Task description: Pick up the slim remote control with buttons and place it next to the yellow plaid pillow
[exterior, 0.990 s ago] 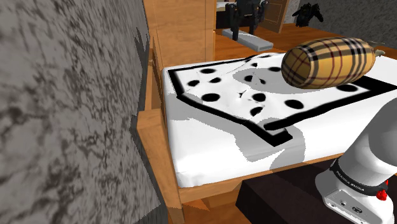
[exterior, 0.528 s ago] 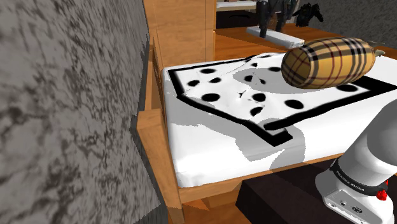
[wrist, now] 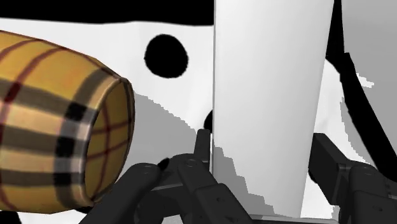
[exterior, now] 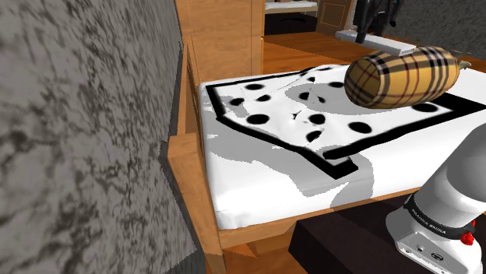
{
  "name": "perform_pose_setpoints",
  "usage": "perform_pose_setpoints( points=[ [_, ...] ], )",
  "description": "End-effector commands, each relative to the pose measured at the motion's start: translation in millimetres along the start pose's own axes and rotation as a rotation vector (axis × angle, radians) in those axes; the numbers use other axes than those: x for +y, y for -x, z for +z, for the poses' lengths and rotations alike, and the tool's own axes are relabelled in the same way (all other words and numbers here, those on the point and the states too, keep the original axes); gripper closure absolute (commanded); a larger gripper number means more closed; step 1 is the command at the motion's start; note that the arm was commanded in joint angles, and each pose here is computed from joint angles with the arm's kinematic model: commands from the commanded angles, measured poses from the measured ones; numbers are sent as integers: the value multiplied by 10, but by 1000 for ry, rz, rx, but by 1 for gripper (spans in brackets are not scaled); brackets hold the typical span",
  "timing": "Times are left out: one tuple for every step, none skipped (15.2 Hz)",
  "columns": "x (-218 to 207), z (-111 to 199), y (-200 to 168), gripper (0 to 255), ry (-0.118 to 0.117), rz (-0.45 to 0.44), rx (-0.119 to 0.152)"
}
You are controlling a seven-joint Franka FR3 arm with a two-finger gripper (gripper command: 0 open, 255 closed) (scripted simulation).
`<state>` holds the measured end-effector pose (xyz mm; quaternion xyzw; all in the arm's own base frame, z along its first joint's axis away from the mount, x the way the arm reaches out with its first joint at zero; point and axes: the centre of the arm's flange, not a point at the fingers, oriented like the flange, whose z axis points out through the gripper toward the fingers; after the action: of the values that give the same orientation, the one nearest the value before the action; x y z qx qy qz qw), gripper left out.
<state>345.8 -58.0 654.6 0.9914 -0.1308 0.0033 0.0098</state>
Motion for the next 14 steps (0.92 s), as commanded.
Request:
perform_pose_setpoints(
  points=[
    [246, 27, 78, 255, 0, -2, 0],
    [372, 29, 119, 255, 0, -2, 0],
    [497, 31, 160, 255, 0, -2, 0],
    [623, 33, 201, 255, 0, -2, 0],
    [749, 35, 242, 255, 0, -2, 0],
    [874, 36, 283, 255, 0, -2, 0],
    [1000, 38, 323, 255, 0, -2, 0],
    [1125, 40, 364, 255, 0, -2, 0],
    [1251, 42, 405, 255, 0, -2, 0],
    [1376, 44, 446, 255, 0, -2, 0],
    [1502, 45, 487, 255, 0, -2, 0],
    [1627, 47, 528, 255, 0, -2, 0],
    [1753, 49, 568, 255, 0, -2, 0],
    [1878, 51, 609, 255, 0, -2, 0]
  ],
)
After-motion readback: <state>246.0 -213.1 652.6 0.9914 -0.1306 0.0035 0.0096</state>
